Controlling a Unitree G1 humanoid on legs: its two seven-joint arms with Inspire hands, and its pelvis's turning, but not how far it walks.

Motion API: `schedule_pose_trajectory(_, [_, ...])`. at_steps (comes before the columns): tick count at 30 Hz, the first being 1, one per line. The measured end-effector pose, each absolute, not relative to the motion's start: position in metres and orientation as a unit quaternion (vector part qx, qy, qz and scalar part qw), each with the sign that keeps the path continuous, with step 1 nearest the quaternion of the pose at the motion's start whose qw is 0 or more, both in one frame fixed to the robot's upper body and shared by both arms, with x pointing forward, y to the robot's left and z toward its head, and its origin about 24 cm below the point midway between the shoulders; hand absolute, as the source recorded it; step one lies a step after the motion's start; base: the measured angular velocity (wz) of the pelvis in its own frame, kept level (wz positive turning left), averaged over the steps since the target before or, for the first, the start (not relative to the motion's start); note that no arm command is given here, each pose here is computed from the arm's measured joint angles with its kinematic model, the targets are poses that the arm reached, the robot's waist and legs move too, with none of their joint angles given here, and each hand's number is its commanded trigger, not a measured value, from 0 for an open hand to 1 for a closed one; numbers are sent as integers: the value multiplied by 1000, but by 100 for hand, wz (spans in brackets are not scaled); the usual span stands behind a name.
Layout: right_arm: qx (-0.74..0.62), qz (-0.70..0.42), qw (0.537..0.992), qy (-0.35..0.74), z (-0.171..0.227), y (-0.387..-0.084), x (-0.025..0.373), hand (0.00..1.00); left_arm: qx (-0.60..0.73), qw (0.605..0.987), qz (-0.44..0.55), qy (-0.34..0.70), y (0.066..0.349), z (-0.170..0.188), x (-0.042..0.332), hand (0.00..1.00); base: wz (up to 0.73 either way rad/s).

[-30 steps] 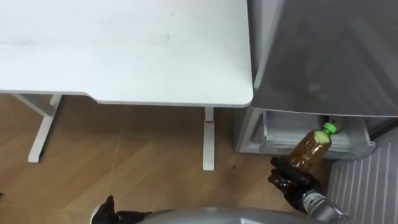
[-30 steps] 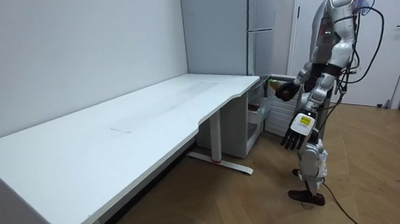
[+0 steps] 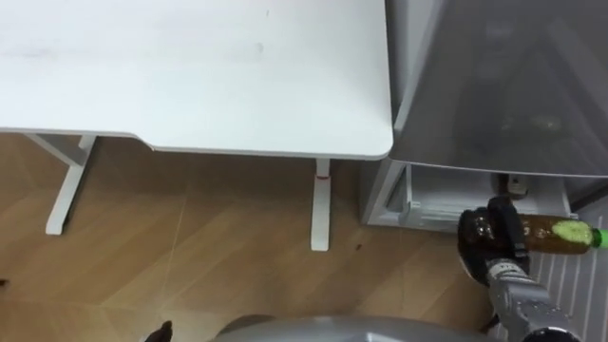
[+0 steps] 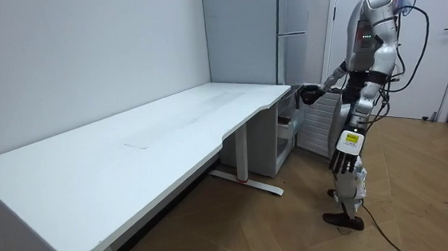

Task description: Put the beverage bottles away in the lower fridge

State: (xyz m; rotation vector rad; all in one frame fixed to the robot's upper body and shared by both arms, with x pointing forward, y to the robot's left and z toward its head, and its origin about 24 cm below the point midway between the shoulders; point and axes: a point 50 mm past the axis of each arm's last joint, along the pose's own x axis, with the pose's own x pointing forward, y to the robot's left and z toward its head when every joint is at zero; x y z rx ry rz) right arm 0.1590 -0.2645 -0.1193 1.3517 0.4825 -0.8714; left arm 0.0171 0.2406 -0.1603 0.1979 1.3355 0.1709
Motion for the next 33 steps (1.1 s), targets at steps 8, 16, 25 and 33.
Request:
schedule_pose_trajectory(8, [620, -379, 659, 196, -107, -265, 200, 100, 100, 800, 60, 589, 242, -157, 57, 0, -2])
schedule_pose_trajectory(16, [621, -383, 657, 190, -92, -271, 231, 100, 124, 805, 29, 579, 245, -155, 83, 0, -1])
schedule_pose_trajectory(25, [612, -387, 665, 184, -74, -283, 250, 100, 140, 813, 33, 565, 255, -150, 98, 0, 9])
schedule_pose_trajectory(33, [599, -384, 680, 174, -58, -293, 264, 100, 144, 811, 36, 566, 259, -149, 98, 0, 1])
